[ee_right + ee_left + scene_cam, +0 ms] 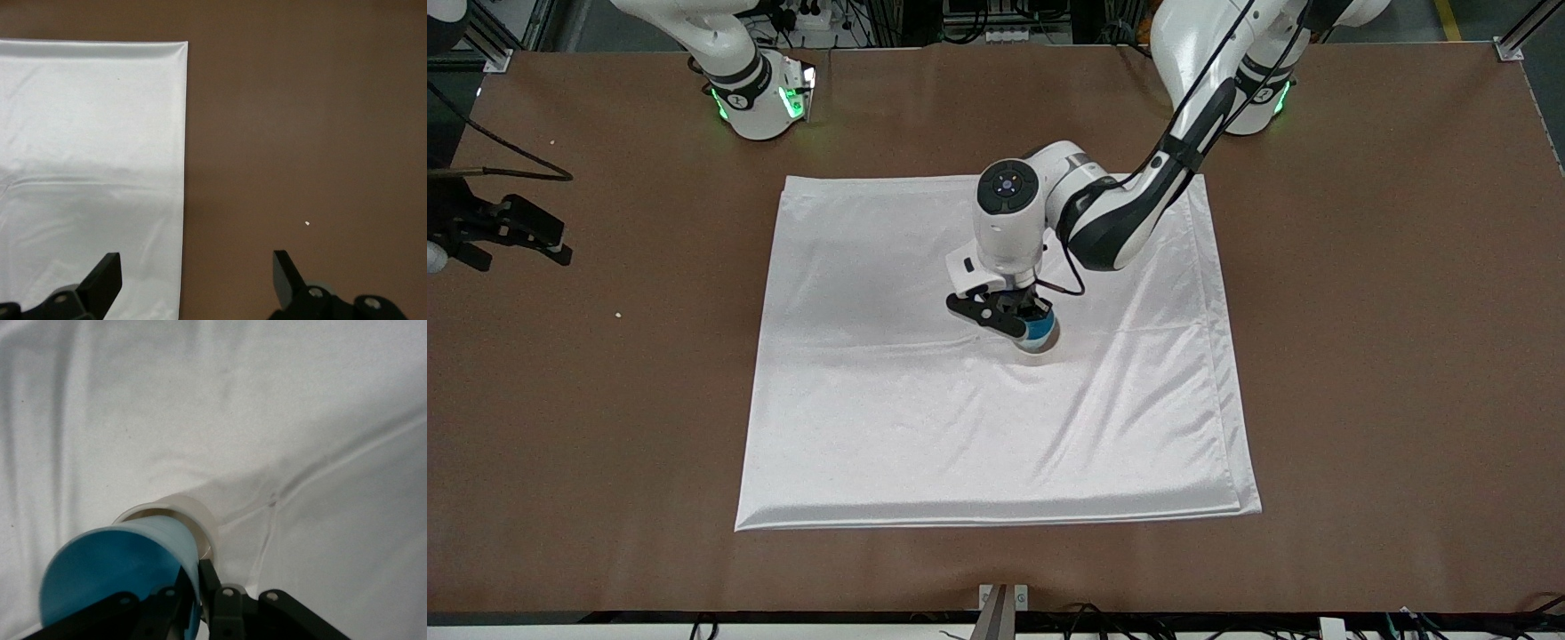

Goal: Place blue cup into white mug on cloth

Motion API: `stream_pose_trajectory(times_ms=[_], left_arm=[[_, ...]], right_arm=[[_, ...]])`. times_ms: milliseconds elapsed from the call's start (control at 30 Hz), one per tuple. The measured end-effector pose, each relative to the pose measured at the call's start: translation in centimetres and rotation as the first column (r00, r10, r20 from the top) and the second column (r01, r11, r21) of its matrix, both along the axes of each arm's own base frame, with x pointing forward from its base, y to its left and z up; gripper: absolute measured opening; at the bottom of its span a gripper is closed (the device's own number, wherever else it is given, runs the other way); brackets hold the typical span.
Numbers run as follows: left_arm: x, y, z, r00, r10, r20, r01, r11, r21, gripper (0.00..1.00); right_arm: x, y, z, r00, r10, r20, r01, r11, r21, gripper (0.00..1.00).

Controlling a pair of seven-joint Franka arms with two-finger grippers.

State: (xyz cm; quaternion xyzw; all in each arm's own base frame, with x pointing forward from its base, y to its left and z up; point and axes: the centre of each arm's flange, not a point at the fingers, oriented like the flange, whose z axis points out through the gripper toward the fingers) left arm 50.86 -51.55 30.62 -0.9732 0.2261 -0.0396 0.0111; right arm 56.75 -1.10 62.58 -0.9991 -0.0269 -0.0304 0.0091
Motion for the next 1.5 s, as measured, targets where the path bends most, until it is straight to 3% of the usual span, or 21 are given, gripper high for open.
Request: stream_pose_trajectory(times_ms=[733, 1133, 1200, 1367, 1500], left_arm=[[-0.2, 0.1, -1.7, 1.000, 0.000, -0.022, 0.001, 1.000, 0.018, 0.10], [0.2, 0.0, -0.9, 1.000, 0.002, -0.010, -0.002, 1.000, 0.007, 0.59], [0.3, 0.0, -0.3, 1.000, 0.004, -0.001, -0.004, 1.000, 0.000, 0.73], [0.8, 0.1, 2.3, 1.000, 0.010, 0.029, -0.010, 1.000, -0.022, 0.96], [0.9, 0.7, 4.7, 0.999, 0.025, 0.041, -0.024, 1.000, -0.019, 1.00]], right_arm=[[-0.2, -0.3, -0.4, 1.000, 0.000, -0.024, 0.000, 1.000, 0.000, 1.00], [-0.8, 0.3, -0.6, 0.998, 0.011, -0.067, -0.010, 1.000, 0.002, 1.00], [-0.9, 0.3, -0.7, 0.997, 0.011, -0.076, -0.011, 1.000, 0.002, 1.00], [-0.9, 0.3, -0.7, 0.997, 0.011, -0.081, -0.011, 1.000, 0.003, 1.00], [-1.0, 0.4, -0.7, 0.997, 0.013, -0.080, -0.013, 1.000, 0.003, 1.00]])
